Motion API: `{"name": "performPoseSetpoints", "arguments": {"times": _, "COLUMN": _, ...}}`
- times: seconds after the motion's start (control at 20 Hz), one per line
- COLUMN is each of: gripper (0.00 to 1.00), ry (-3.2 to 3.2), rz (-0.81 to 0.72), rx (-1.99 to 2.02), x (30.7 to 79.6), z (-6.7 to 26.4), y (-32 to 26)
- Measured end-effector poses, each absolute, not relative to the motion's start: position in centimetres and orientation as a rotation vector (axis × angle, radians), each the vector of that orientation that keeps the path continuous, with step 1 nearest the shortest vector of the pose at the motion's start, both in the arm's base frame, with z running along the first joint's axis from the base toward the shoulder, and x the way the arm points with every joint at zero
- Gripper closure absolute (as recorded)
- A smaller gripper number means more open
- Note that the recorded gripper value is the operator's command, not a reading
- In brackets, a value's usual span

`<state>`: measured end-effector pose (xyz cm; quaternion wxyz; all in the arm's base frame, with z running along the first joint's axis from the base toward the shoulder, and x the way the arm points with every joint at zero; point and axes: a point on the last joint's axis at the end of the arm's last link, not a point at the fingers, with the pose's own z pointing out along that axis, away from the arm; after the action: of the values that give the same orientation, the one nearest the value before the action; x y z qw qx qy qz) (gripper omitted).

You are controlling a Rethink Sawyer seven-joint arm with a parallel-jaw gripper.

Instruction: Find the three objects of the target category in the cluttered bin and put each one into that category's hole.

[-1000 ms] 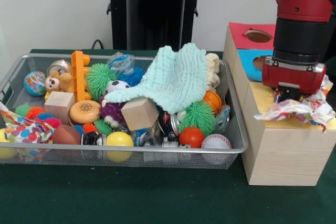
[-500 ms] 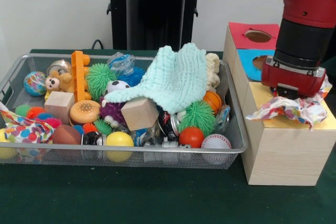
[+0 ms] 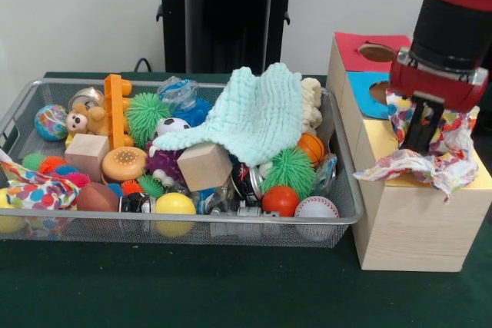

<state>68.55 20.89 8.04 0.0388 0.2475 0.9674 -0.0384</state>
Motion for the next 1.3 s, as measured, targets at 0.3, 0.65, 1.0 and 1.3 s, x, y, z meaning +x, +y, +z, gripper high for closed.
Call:
{"name": "performPoseSetpoints", "arguments": {"times": 0.3, "gripper": 1.00, "ry": 3.089, "rz": -0.146, "rx": 0.824, "x": 66.6, "z": 13.4, "y": 20.7}}
{"name": "performPoseSetpoints", "arguments": {"times": 0.65, "gripper": 1.00, "ry": 3.157, "rz": -0.157, "rx": 0.900, "x": 64.9, "z": 16.5, "y": 19.3}}
{"name": "performPoseSetpoints", "arguments": {"times": 1.0, "gripper": 1.00, "ry": 2.876, "rz": -0.038, "rx": 0.868, "x": 67.9, "z": 15.1, "y": 16.4}}
{"name": "performPoseSetpoints", "arguments": {"times": 1.3, "gripper": 1.00, "ry": 2.587, "rz": 0.086, "rx": 0.798, "x": 71.7, "z": 14.4, "y": 15.6}}
